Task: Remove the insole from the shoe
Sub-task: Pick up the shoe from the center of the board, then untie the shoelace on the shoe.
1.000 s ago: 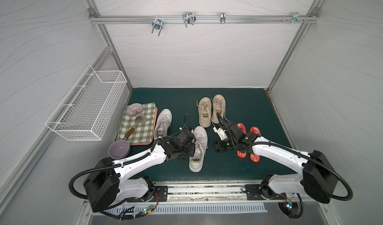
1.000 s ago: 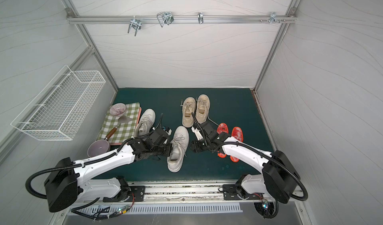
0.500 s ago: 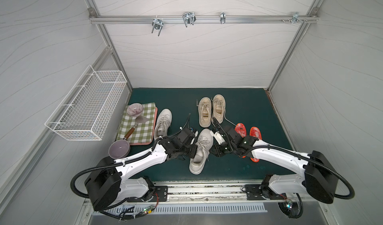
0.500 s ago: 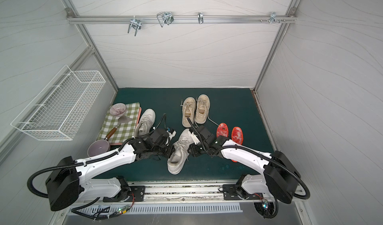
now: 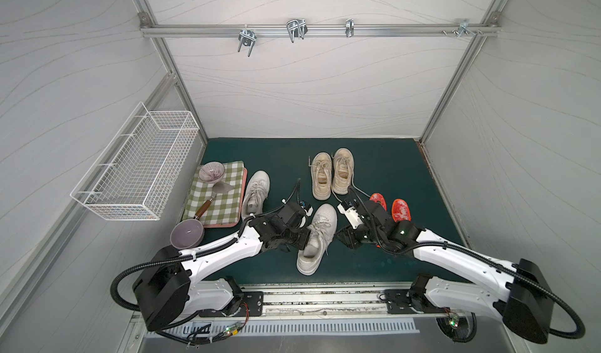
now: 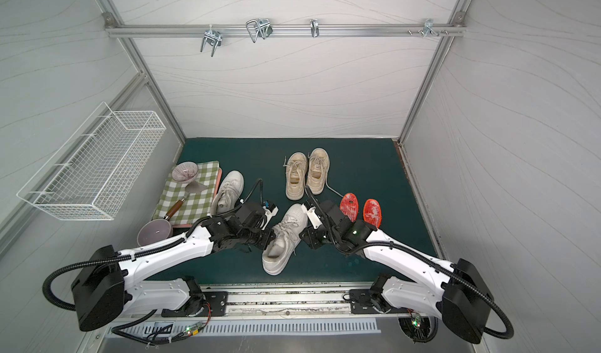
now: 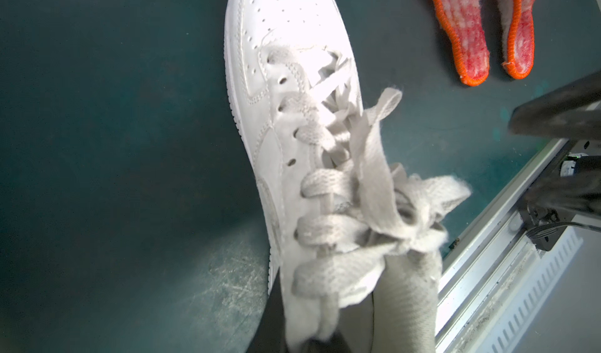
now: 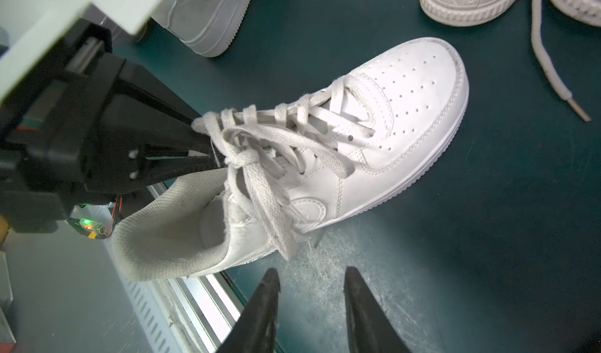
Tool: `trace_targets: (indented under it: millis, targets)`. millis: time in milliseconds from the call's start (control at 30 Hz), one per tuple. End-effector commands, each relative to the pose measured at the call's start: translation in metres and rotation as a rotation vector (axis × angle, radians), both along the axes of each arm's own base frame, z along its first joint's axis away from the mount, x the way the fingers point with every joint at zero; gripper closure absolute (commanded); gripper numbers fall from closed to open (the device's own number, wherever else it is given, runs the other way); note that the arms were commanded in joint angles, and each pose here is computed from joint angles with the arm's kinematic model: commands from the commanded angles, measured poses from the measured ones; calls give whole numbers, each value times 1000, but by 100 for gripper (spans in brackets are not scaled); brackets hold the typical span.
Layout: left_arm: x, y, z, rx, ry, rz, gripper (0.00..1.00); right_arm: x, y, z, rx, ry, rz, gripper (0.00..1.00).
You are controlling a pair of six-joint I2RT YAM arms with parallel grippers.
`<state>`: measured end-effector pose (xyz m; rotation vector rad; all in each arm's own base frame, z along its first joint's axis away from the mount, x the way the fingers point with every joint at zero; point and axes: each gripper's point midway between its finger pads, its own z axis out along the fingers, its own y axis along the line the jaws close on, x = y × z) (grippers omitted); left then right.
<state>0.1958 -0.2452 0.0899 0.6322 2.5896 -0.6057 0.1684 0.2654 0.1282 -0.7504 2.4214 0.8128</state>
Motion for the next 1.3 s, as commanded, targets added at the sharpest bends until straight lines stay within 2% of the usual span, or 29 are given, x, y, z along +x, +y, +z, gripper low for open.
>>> trace_targets:
  millis: [0, 400, 767, 1133, 1267]
  targets:
    - [6, -21, 25, -110, -69, -58, 100, 5, -6, -17, -55, 21, -27, 65]
    - [2, -28, 27, -115, -73, -81, 100, -4, 25, -21, -63, 3, 65, 67]
    - [-1, -30, 26, -115, -69, -91, 100, -4, 37, -20, -72, -8, 88, 67]
    - [-4, -33, 28, -126, -69, -98, 100, 0, 41, -23, -90, -12, 90, 79]
    - [-2, -30, 27, -118, -74, -80, 100, -1, 38, -21, -87, -16, 86, 93]
